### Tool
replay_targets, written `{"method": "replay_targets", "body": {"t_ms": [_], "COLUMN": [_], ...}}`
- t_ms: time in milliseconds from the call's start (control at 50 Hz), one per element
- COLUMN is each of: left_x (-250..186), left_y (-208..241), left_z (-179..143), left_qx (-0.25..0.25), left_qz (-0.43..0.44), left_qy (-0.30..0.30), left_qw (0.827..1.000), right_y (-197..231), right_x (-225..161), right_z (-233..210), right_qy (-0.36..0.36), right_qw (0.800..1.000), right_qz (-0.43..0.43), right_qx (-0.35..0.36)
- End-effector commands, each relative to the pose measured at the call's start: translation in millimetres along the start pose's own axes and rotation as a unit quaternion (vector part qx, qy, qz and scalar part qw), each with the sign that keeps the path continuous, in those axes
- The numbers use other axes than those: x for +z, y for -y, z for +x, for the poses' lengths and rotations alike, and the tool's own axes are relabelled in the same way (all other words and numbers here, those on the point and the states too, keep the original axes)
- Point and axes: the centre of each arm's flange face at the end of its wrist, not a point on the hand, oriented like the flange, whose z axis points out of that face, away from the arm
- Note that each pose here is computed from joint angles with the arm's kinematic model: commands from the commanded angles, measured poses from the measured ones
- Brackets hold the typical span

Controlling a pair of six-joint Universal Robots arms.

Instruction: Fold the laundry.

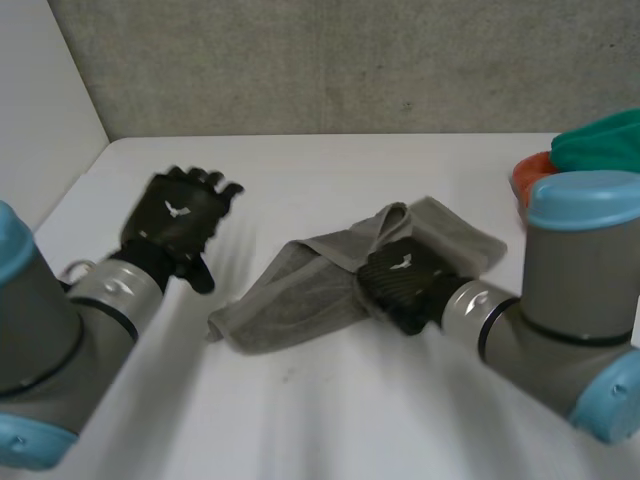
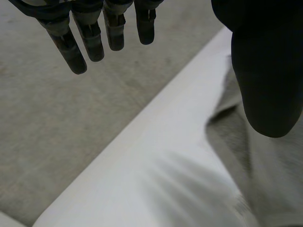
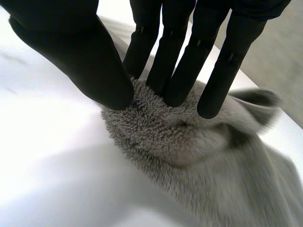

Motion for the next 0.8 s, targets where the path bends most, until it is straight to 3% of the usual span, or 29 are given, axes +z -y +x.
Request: {"method": "replay_targets", "body": {"t_ms": [20, 100, 360, 480, 640, 800], "left_x": [9, 11, 32, 26, 16, 25], "left_y": [13, 15, 9, -8, -32, -46], "left_z": [-35, -34, 16, 39, 29, 16], "left_qx": [-0.054, -0.072, -0.073, -0.073, -0.042, -0.015], "left_qz": [0.009, 0.01, 0.025, -0.027, -0.083, -0.088], "left_qy": [0.034, 0.015, -0.102, -0.149, -0.126, -0.126], "left_qw": [0.998, 0.997, 0.992, 0.986, 0.988, 0.988], "right_y": [23, 18, 25, 22, -8, -52], "right_x": [-34, -46, -62, -78, -76, -57], "right_z": [-74, -83, -21, 3, 30, 35], "right_qy": [0.159, 0.192, 0.072, 0.036, -0.005, -0.019], "right_qw": [0.984, 0.978, 0.996, 0.997, 0.996, 0.994], "right_qz": [0.048, 0.03, 0.036, 0.027, -0.03, -0.099], "right_qx": [-0.061, -0.074, 0.026, 0.063, 0.081, 0.032]}}
